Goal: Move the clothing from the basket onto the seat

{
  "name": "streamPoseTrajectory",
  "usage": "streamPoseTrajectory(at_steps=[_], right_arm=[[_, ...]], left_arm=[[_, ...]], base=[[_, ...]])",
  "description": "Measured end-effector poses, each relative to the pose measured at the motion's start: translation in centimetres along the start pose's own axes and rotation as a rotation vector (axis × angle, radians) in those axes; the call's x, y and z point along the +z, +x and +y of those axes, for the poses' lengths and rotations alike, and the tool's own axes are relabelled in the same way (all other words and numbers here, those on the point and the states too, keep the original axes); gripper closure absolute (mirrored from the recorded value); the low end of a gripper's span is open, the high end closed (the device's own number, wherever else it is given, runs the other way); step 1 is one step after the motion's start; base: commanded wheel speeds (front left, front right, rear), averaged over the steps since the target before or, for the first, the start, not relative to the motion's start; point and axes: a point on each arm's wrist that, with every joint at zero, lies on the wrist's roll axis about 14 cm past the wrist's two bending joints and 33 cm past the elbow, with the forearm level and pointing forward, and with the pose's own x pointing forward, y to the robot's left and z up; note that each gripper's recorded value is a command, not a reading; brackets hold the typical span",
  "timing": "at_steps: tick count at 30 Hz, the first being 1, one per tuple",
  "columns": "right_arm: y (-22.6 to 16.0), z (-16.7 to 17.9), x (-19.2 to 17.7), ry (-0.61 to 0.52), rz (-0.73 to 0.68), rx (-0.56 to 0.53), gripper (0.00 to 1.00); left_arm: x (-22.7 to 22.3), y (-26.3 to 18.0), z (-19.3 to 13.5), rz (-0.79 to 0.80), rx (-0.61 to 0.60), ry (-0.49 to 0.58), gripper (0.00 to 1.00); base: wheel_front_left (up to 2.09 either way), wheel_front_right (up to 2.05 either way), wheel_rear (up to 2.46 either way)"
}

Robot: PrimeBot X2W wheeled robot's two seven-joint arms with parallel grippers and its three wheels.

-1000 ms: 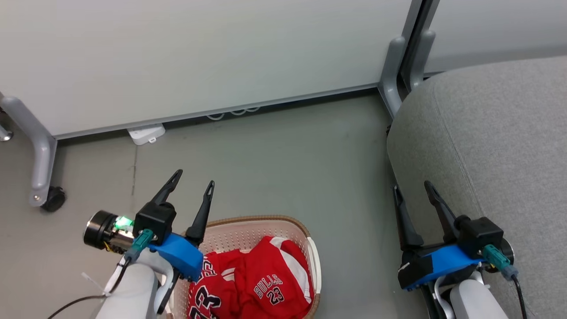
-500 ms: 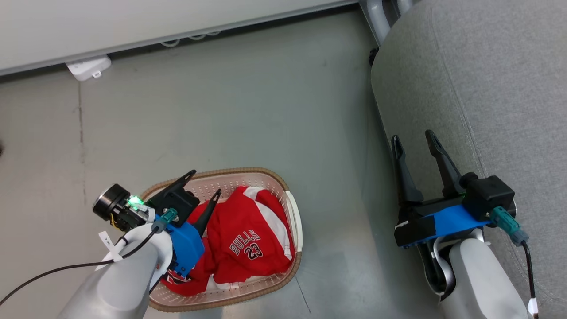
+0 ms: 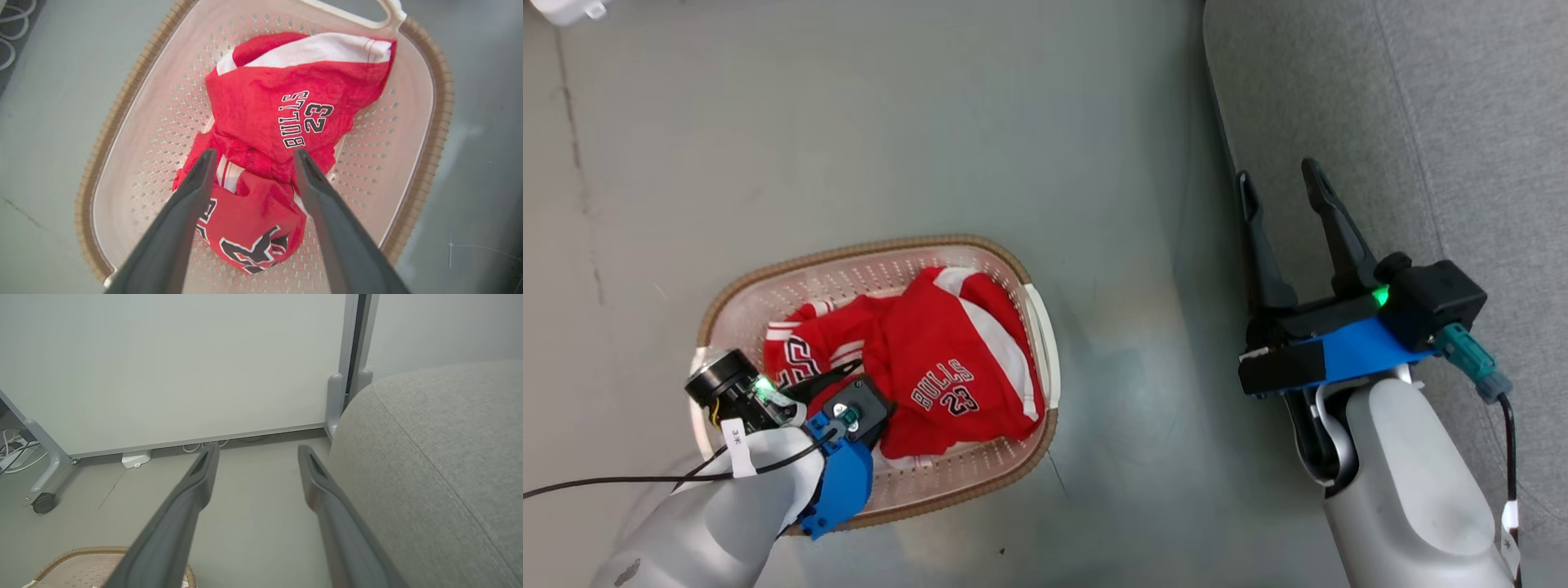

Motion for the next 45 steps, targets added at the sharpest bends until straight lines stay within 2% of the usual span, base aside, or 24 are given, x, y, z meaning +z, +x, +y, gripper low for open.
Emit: streamPoseTrajectory(at_steps=[7,25,26,27,37,45], right_arm=[[1.3,-0.5,-1.9,-0.004,0.031,-0.002,0.0],[3.5,-1.6,-7.0,-0.003,0.108,-0.01,0.0],[3.6,-1.5,-7.2,-0.002,0.11,-0.008,0.0],[3.7,-1.4,-7.3,0.0,0.112,-0.006,0.0],[3.8,-1.1,-6.8,0.001,0.103,0.001,0.0],[3.5,-1.1,-5.4,-0.008,0.082,-0.003,0.0]], left_arm=[[-4.9,1.5,-1.4,0.155,-0.103,0.065,0.0],[-11.1,5.0,-0.8,0.344,-0.171,0.118,0.0],[-11.4,5.0,-0.9,0.359,-0.174,0.12,0.61],[-11.6,4.9,-1.0,0.368,-0.176,0.123,1.0],[-10.9,4.6,-0.8,0.36,-0.167,0.137,1.0],[-8.0,4.2,-1.0,0.281,-0.148,0.113,1.0]], base=[[0.0,0.0,0.0],[0.0,0.0,0.0],[0.0,0.0,0.0],[0.0,0.0,0.0],[0.0,0.0,0.0],[0.0,0.0,0.0]])
